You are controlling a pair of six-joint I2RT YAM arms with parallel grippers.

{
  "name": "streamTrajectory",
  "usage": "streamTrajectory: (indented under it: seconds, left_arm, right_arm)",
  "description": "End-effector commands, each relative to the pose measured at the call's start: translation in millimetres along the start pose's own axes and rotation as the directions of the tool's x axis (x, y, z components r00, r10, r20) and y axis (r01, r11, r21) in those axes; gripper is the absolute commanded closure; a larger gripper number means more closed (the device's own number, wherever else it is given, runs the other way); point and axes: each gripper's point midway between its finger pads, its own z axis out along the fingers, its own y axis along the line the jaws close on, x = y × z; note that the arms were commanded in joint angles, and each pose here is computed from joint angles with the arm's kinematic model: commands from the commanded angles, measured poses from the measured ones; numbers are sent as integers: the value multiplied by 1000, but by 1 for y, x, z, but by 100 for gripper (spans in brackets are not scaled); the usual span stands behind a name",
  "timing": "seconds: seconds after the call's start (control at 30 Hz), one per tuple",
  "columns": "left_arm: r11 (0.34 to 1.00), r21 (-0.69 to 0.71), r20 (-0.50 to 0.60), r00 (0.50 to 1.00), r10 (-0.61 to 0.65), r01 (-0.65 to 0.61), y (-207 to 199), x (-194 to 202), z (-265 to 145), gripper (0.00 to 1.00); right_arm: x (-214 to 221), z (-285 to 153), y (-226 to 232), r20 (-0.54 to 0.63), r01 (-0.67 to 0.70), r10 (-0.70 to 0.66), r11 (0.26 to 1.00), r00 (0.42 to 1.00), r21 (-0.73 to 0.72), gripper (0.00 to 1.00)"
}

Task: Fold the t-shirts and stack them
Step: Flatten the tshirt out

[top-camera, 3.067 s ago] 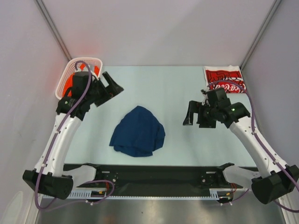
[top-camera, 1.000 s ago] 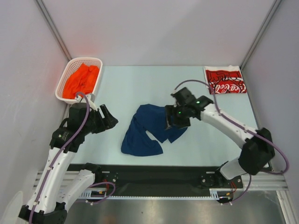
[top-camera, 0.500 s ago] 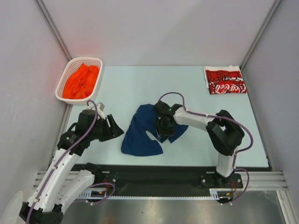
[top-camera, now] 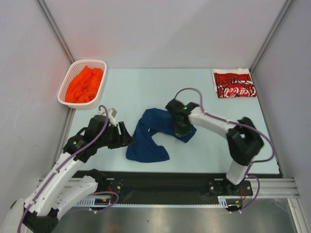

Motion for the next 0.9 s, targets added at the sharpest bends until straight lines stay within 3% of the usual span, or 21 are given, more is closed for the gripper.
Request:
streamTrajectory:
  seconds: [0.0,0.23,0.4,0.53,0.63,0.67,0.77,0.87]
  left_arm:
    - [999,27,-10,999,48,-47,-24,-4,13,34]
    - [987,32,-28,987,159,-158,-67,-11,37,34]
    - [973,69,-55,973,226,-222,-94,-6,54,29]
    - [958,28,-150,947,285,-284,-100,15,89,27]
    - [952,13,-208,931,300,-304,-107,29,108,39]
    - [949,-13,-237,923,303,-315,-105,36,119,50]
    - [957,-45,-279,923,265,-288,-107,54,134,62]
    - [967,-91,-316,928,199,-238,-101,68,142,60]
  right_arm:
    - [-37,-74,-76,149,-114,104,991,983,63,100]
    - [-52,-156,-173,270,-219,194,974,943,65,100]
    - [-60,-193,-193,334,-303,269,952,904,53,100]
    - [-61,-206,-195,364,-335,305,942,880,21,100]
    - [-56,-205,-193,347,-338,313,941,884,11,100]
    - [-55,-205,-194,345,-337,311,941,885,16,100]
    - [-54,-210,-196,356,-337,311,941,881,14,100]
    - [-53,-211,-195,354,-335,309,942,882,10,100]
